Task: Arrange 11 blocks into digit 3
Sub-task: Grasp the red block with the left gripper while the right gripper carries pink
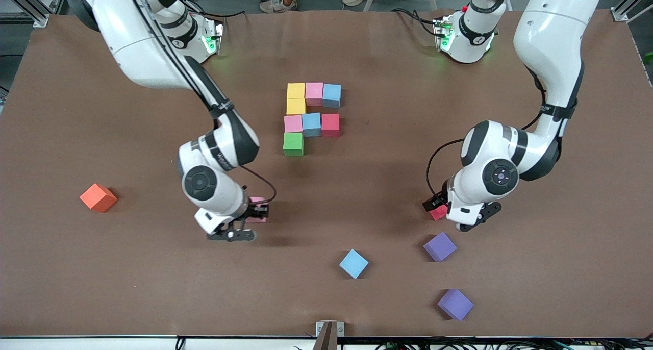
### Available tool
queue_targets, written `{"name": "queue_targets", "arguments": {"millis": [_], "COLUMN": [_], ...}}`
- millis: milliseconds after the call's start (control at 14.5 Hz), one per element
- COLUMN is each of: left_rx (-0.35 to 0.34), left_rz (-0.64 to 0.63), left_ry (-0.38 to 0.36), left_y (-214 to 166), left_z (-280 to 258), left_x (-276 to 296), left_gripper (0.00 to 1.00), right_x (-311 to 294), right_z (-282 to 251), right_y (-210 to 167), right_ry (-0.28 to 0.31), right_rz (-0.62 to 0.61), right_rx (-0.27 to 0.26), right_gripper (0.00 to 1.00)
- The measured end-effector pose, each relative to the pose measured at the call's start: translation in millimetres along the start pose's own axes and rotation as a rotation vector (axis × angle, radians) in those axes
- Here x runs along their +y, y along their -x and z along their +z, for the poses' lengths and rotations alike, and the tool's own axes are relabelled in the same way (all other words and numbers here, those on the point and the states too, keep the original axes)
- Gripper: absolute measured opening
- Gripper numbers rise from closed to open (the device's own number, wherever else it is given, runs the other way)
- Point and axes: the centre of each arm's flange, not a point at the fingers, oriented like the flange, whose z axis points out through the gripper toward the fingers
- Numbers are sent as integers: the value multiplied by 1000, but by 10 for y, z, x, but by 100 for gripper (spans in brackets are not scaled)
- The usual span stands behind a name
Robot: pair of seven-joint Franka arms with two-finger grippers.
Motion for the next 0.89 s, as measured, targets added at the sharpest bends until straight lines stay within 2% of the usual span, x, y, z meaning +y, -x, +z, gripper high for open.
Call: {"name": "queue_targets", "arguments": {"millis": [207, 344, 688, 895], "left_rx": [18, 41, 76, 71], "left_rz": [19, 14, 7, 8], "left_ry": [-23, 2, 26, 25], "left_y": [-46, -121, -289, -290], "left_z": [212, 232, 371, 455], "left_x": [-41, -54, -139, -136], "left_gripper": [100, 100, 100, 94], "right_x": [-338, -486, -675, -663], "right_z": [94, 169, 436, 481], "right_y": [215, 349, 676, 783], "right_ry": [-24, -28, 5, 18], "right_rz": [-12, -26, -61, -60], "right_rx": [-42, -67, -121, -140], "right_gripper": [52, 52, 52, 52]}}
